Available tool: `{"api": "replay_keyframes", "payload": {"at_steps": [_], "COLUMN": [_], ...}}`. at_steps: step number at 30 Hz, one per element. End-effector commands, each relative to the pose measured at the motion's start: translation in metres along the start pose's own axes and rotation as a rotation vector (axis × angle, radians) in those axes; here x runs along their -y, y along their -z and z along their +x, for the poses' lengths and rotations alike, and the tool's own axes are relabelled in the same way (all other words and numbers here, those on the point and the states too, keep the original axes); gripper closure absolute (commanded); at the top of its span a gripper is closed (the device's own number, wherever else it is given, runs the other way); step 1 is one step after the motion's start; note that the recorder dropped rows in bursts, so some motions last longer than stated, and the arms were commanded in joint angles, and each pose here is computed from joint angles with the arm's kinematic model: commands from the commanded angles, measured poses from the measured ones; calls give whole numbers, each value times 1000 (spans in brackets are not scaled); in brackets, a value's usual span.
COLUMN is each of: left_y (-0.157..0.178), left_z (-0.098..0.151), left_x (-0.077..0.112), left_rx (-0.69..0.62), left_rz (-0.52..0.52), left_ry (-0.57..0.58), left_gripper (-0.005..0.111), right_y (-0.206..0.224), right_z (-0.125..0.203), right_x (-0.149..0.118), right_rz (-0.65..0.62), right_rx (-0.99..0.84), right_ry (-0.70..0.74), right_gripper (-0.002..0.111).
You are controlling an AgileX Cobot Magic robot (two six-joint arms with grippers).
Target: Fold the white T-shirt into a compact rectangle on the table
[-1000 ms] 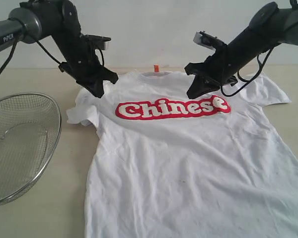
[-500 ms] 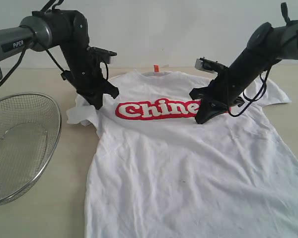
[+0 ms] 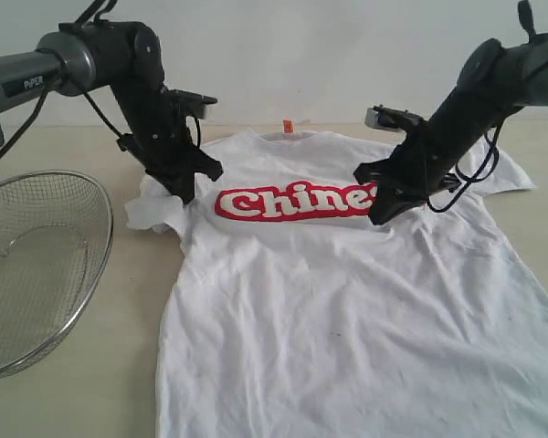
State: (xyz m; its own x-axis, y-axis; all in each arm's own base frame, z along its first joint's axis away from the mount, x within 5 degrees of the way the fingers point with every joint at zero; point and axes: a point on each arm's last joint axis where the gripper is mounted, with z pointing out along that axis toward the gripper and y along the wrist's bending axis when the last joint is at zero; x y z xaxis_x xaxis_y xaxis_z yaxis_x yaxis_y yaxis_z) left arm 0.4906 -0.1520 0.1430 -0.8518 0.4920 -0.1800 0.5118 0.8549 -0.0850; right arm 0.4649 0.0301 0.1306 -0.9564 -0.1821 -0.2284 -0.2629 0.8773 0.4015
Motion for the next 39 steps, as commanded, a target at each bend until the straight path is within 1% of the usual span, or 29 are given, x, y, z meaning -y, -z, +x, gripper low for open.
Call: {"api": "replay_keyframes", "payload": {"at_steps": [1, 4, 6, 9, 11, 13, 16, 21, 23, 29, 31, 34, 37, 39], "left_y": [41, 61, 69, 75, 75, 73, 68, 59, 57, 49, 50, 49, 49, 46], "left_z": [-2, 1, 5, 16, 26, 39, 58, 94, 108, 156, 169, 188, 201, 207], "left_x": [10, 14, 17, 29, 42, 55, 78, 121, 134, 163, 169, 176, 183, 185], "left_rx": [81, 104, 106, 90, 69, 29, -40, -163, -207, -342, -369, -378, -363, -351], "left_rz": [44, 47, 54, 113, 175, 212, 234, 267, 274, 292, 295, 293, 293, 292], "left_ry": [-17, -18, -15, -17, -37, -45, -88, -142, -167, -205, -209, -219, -225, -221], "left_gripper": [102, 102, 102, 102, 102, 102, 102, 102, 102, 102, 102, 102, 102, 102], "right_y": [43, 61, 70, 75, 77, 79, 84, 103, 106, 99, 96, 92, 89, 85], "right_z": [-9, -6, 3, 21, 38, 54, 83, 123, 138, 180, 192, 212, 232, 242], "right_x": [-21, -32, -38, -42, -46, -50, -58, -81, -90, -118, -118, -113, -105, -103], "right_rz": [-16, -11, -3, 24, 39, 50, 51, 47, 34, 26, 67, 145, 222, 236], "right_rx": [112, 170, 195, 215, 217, 210, 190, 192, 175, 95, 56, -40, -102, -121], "right_ry": [41, 24, 15, -12, -33, -49, -80, -82, -87, -32, -40, -76, -91, -102], "right_gripper": [109, 109, 109, 109, 109, 109, 109, 109, 109, 109, 109, 109, 109, 109]}}
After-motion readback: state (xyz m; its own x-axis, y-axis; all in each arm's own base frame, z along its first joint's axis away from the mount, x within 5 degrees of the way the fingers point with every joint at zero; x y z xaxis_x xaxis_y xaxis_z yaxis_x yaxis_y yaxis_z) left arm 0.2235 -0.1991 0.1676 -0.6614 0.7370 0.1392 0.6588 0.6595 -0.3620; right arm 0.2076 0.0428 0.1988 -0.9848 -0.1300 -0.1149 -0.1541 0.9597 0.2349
